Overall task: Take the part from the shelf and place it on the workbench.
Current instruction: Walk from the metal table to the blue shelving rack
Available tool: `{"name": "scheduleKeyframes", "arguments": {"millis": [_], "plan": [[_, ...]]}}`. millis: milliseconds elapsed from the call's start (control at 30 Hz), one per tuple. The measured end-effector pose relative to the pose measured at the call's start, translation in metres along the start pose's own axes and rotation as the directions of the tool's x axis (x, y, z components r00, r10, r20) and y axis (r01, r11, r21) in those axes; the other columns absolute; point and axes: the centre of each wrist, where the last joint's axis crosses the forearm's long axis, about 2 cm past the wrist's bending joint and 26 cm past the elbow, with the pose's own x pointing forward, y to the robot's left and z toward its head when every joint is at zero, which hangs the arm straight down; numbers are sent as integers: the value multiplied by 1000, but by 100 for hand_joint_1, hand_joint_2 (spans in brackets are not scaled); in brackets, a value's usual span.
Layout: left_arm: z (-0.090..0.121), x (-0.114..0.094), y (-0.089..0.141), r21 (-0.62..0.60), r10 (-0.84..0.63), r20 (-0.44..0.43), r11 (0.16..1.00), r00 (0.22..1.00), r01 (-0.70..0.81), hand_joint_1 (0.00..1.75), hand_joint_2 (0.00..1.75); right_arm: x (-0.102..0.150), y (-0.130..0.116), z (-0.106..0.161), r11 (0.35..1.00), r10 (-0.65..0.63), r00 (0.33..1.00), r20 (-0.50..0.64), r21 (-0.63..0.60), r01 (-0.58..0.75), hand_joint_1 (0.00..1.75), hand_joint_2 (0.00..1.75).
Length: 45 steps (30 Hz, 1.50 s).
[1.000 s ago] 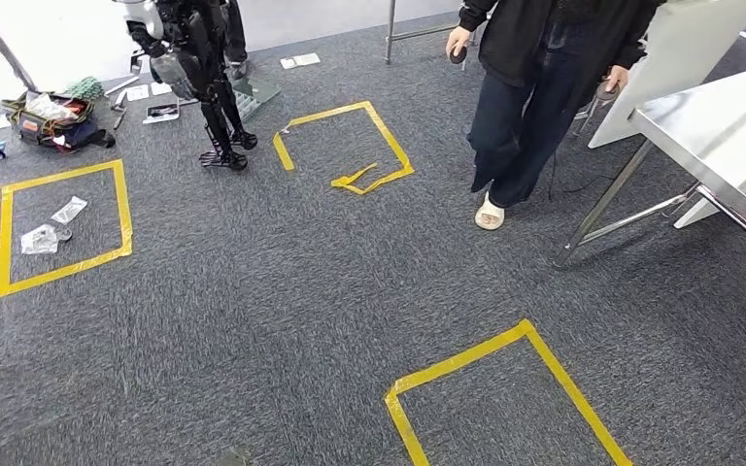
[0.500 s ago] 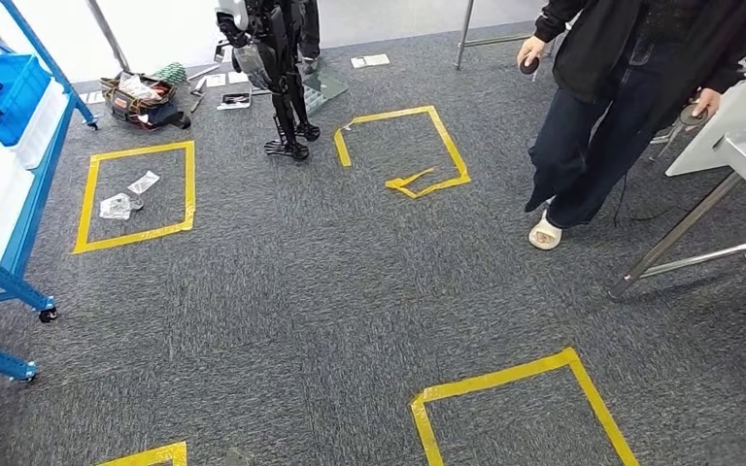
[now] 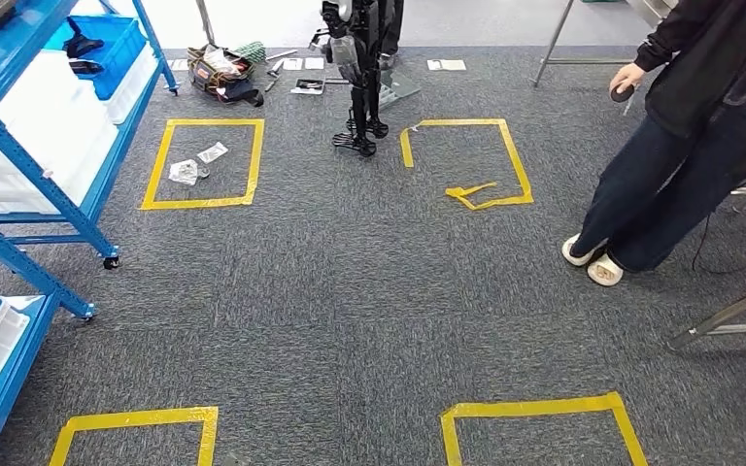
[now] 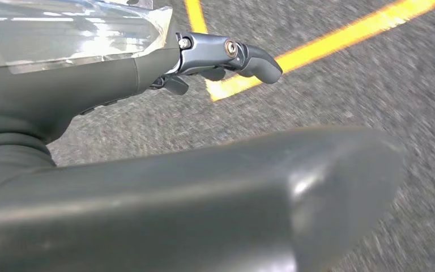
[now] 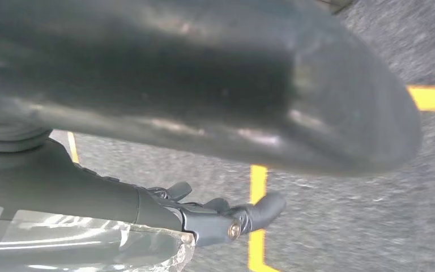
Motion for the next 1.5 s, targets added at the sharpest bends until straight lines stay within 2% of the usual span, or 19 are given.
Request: {"name": "scheduleKeyframes", "arguments": {"millis": [533,667,900,1100,1267,1500], "plan": [[-3,2,5,-4,-24,-25,1000,999,24,0,0,-4,15,9,1000,-13,1000,-8,21,14,0,0],[-3,7,3,-8,-29,-1,1000,1000,29,0,0,-9,17,10,1000,5,1000,-17,24,-4,0,0],[-4,19,-1,24,12,45,1000,999,-13,0,0,-4,14,8,999,38,999,-12,10,-38,0,0],[1,5,-5,62,67,8,996,998,-67,0,0,7,10,7,998,68,997,38,0,-68,0,0],[8,-18,-6,81,90,-69,993,994,-84,0,0,7,16,10,998,61,998,8,15,-61,0,0],[8,-22,-1,112,86,-86,991,993,-76,0,0,3,29,18,998,38,999,-22,46,-37,0,0]]}}
